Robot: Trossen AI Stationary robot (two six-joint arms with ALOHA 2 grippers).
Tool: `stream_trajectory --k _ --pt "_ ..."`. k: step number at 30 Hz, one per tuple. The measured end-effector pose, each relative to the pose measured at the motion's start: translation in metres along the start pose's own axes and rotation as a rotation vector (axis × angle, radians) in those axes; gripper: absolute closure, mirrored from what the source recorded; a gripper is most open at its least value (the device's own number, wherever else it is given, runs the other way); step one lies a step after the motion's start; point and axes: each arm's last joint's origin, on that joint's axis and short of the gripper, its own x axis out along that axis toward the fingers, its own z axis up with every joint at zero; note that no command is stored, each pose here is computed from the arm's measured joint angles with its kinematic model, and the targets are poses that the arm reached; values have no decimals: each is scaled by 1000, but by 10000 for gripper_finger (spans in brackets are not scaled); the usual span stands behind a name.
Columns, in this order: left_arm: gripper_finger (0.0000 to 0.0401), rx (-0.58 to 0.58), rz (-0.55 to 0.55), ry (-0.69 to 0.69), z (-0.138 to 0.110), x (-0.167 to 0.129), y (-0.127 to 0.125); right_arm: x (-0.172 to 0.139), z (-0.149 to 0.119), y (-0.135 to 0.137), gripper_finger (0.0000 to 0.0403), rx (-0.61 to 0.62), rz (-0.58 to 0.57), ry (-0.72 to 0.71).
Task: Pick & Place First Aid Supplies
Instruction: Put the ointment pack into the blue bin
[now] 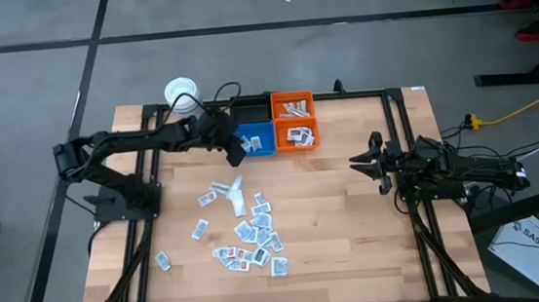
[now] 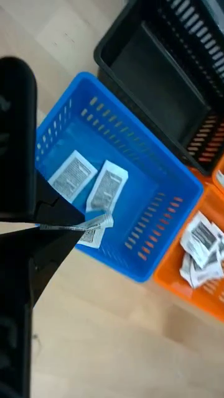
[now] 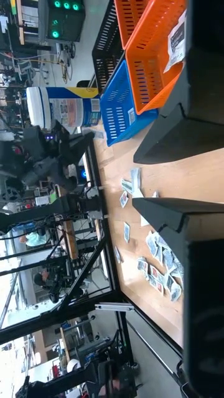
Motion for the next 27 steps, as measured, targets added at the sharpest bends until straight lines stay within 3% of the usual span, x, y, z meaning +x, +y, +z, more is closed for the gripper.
stream_trajectory --k 6,11,27 --pt "393 -18 41 15 -1 5 9 0 0 0 303 0 0 0" --pt "379 50 81 7 0 5 12 0 0 0 303 0 0 0" --pt "250 46 122 1 1 5 19 0 0 0 303 0 0 -1"
